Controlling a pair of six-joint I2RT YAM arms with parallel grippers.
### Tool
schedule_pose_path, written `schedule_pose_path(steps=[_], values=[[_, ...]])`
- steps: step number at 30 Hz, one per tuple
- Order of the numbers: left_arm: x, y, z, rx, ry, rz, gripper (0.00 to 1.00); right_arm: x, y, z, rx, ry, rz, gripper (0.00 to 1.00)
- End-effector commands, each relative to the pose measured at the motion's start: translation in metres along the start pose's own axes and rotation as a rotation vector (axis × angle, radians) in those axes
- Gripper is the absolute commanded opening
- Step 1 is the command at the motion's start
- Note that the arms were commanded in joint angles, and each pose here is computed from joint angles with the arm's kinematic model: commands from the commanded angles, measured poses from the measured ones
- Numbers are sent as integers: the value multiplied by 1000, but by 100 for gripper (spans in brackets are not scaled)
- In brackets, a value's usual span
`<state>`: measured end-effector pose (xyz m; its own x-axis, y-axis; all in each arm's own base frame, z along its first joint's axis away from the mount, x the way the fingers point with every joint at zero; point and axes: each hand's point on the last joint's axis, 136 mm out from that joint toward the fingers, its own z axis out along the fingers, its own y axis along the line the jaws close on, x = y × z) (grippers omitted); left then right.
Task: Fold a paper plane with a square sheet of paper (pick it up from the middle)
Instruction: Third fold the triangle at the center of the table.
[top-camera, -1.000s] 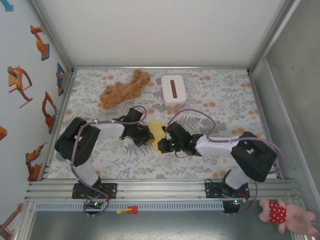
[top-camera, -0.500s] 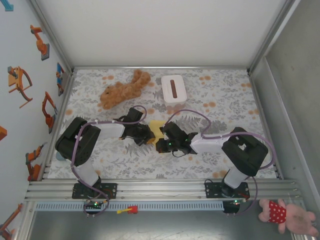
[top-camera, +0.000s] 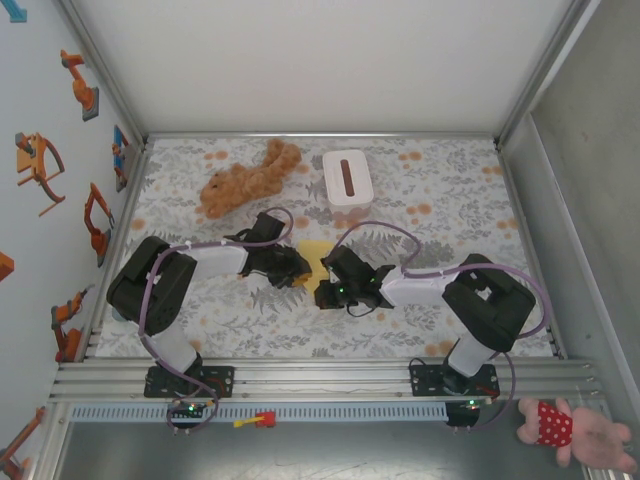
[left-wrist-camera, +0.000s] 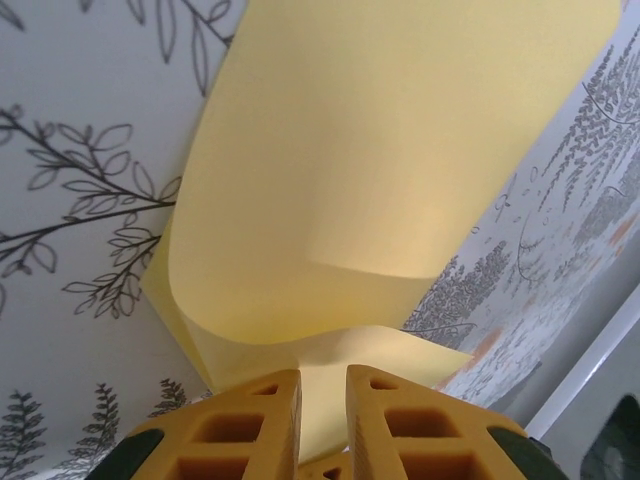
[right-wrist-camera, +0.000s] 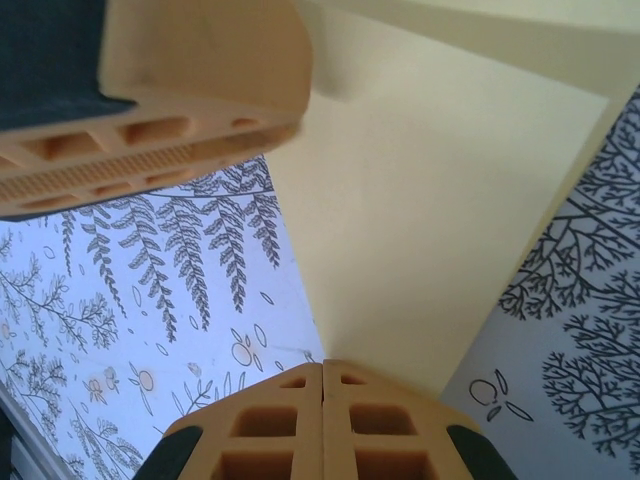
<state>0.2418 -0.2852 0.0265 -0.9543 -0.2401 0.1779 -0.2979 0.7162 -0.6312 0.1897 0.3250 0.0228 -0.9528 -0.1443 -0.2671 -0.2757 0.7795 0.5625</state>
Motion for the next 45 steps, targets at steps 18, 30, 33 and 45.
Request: schedule_pose_path(steps=[18,30,33,45], values=[[1,-1,4,2,42,38,19,13,3,-5,-54,30,-21,0],[1,9,10,-25,52,19,18,25,-7,4,-40,77,-9,0],[1,12,11,-33,52,13,18,30,-12,7,-25,91,-5,0],[-1,41,17,-118,49,-47,16,53,-25,6,-52,126,8,0]])
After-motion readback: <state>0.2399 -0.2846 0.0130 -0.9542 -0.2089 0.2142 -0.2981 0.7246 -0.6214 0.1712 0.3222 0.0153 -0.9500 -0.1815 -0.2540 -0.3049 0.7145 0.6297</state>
